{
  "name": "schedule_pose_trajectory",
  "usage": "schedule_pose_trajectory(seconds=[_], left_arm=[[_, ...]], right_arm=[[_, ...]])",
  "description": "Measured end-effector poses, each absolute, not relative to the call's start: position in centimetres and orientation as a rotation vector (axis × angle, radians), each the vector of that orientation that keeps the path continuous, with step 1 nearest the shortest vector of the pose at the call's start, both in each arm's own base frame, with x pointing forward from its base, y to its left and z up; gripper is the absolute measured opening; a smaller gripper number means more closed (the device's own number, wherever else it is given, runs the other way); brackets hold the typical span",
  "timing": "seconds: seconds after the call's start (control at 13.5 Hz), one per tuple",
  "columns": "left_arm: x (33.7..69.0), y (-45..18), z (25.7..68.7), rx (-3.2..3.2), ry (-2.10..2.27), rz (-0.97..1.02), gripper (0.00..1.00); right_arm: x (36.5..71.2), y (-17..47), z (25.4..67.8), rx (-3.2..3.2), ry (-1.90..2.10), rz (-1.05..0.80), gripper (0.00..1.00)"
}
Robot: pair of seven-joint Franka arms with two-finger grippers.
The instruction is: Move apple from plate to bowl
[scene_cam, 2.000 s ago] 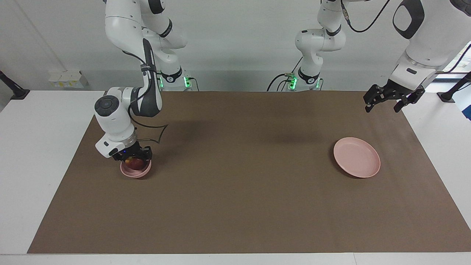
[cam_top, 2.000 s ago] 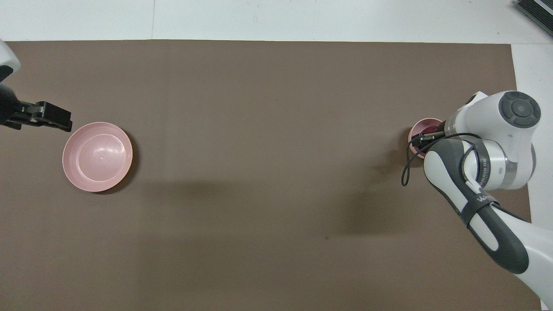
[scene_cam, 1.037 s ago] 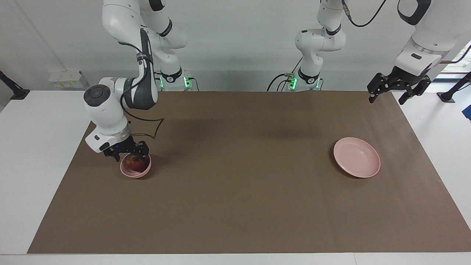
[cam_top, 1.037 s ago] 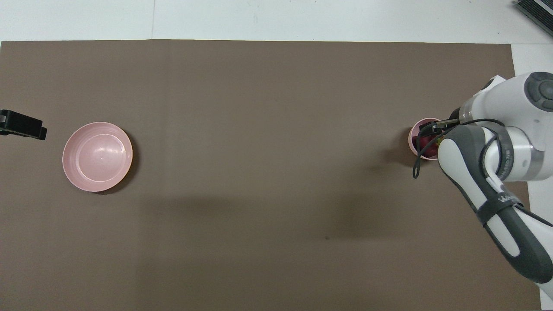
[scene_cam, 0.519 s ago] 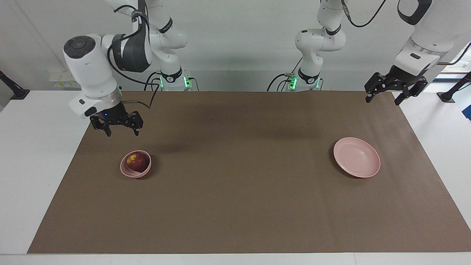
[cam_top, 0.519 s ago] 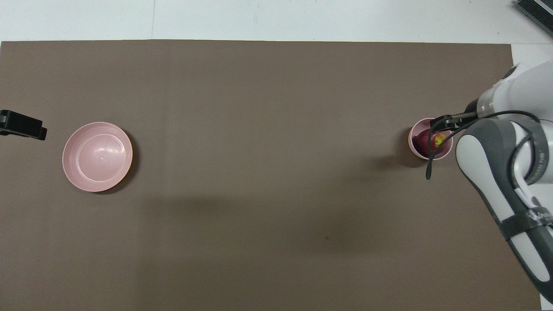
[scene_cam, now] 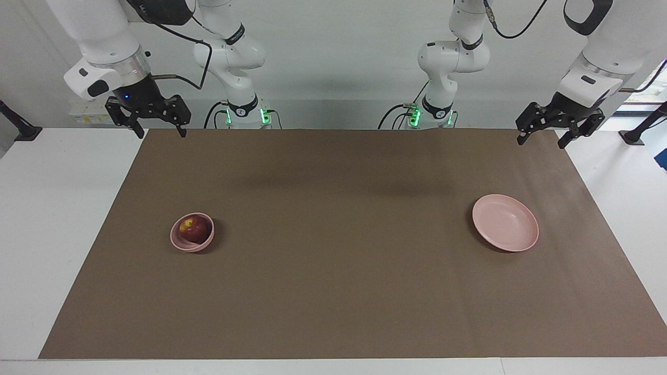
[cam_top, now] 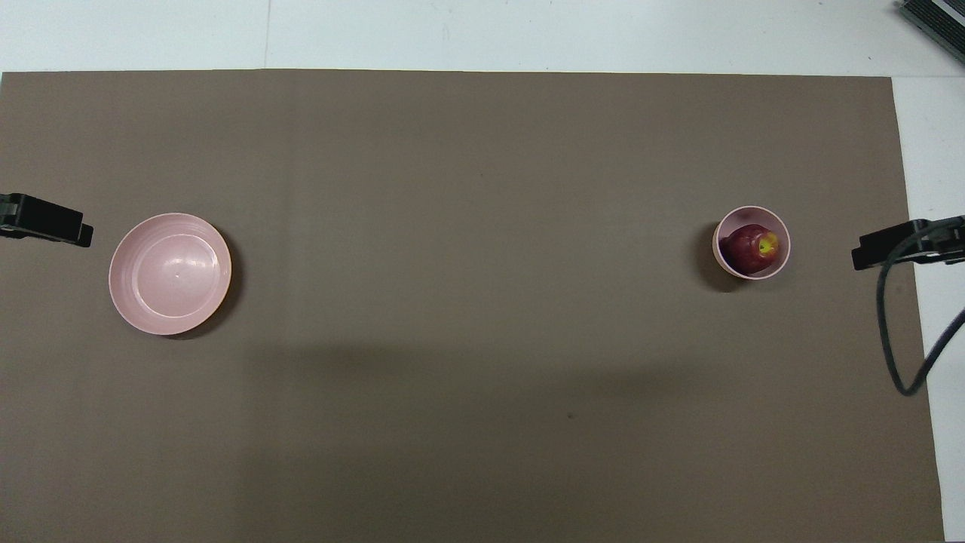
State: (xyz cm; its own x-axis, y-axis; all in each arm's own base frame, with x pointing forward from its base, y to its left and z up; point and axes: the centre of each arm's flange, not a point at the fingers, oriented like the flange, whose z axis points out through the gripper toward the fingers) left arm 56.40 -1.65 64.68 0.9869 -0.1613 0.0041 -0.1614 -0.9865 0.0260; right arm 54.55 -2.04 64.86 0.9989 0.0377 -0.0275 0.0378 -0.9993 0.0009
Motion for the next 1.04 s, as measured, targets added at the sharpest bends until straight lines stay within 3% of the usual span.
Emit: schedule_pose_trajectory(seconds=[1.04], left_arm=[[56.4,-1.6,64.7,3.105,-0.252,0.000,1.00]], right_arm=[[53.7,-1.0,64.9,3.115,0.094,-0.019,1.00]])
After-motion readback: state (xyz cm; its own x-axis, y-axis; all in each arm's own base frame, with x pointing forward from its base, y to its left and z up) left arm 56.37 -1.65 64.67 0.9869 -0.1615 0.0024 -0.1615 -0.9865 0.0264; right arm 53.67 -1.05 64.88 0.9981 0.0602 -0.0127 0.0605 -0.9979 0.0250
